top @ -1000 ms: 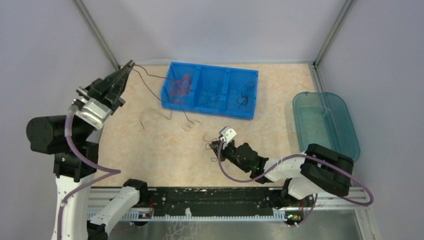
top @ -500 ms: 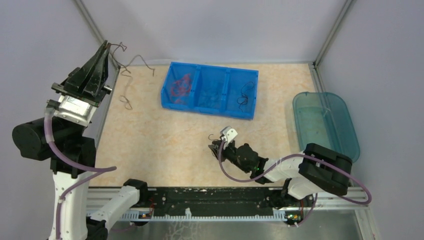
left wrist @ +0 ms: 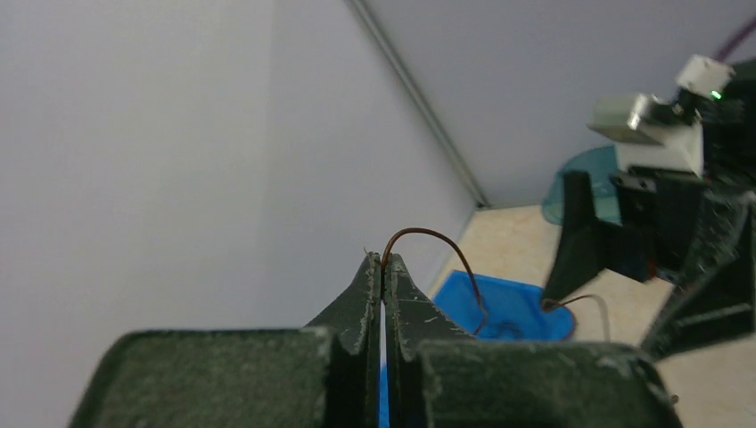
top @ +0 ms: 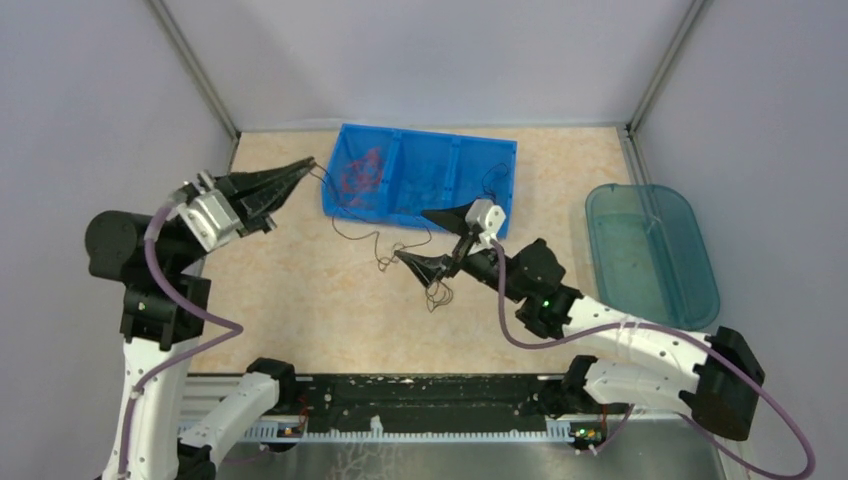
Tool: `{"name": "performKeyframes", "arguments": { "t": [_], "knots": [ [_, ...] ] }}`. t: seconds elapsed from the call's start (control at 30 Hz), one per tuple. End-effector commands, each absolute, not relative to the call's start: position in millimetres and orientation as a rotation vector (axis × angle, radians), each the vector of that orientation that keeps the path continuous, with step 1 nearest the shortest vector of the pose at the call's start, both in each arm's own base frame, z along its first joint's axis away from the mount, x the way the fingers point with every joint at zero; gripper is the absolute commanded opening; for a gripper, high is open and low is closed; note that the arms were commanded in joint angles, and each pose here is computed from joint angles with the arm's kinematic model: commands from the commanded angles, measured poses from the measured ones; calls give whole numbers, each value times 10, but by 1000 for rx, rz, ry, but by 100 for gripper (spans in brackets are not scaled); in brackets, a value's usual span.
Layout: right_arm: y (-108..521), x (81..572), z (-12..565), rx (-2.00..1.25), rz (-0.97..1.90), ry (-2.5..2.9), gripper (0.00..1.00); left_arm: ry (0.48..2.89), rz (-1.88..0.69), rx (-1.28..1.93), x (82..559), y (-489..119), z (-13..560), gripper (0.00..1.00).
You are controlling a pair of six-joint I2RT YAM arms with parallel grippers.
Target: Untangle the cables
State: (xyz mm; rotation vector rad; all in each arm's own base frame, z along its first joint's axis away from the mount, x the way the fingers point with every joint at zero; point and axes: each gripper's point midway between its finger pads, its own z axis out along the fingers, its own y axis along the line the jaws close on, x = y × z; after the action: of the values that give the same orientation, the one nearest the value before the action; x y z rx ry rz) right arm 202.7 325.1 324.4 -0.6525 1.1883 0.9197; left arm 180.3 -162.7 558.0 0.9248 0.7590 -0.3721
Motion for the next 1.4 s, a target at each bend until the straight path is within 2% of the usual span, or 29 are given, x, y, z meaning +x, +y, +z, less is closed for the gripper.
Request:
{"name": "performKeyframes", "arguments": {
  "t": [0.0,0.33,0.6,0.73,0.87,0.93,0.97,1.03,1.07,1.17,1.27,1.3,1.37],
  "knots": [
    [3331,1756,3670,-818,964,1028,90,833,-595,1055,1598,-1839,5123,0],
    [3660,1560,3744,-901,1160,939,89,848,-665,1074,1511,-1879,5074,0],
    [3962,1655,3771,-929,1214,932,88,866,-696,1070,1489,-1888,5041,0],
    [4115,1611,3763,-967,1294,920,85,867,-699,1071,1487,-1890,5038,0],
    [4231,1516,3697,-1013,1397,920,72,862,-692,1074,1491,-1889,5040,0],
    [4277,1537,3664,-1014,1415,952,59,864,-693,1075,1497,-1890,5033,0],
    [4293,1589,3658,-997,1405,978,46,861,-690,1075,1490,-1887,5042,0],
    [4288,1731,3663,-942,1360,1023,8,861,-690,1075,1493,-1889,5036,0],
    [4263,1788,3674,-915,1347,1036,0,860,-686,1076,1494,-1887,5030,0],
    [4141,1944,3751,-826,1330,1059,0,862,-668,1068,1508,-1872,5013,2],
    [3968,2199,3829,-718,1299,1106,0,882,-655,1057,1554,-1858,4947,12],
    [3894,2300,3849,-683,1280,1122,0,891,-650,1052,1574,-1853,4922,18],
    [3701,2545,3875,-611,1219,1158,0,917,-643,1042,1619,-1844,4858,45]
  ]
}}
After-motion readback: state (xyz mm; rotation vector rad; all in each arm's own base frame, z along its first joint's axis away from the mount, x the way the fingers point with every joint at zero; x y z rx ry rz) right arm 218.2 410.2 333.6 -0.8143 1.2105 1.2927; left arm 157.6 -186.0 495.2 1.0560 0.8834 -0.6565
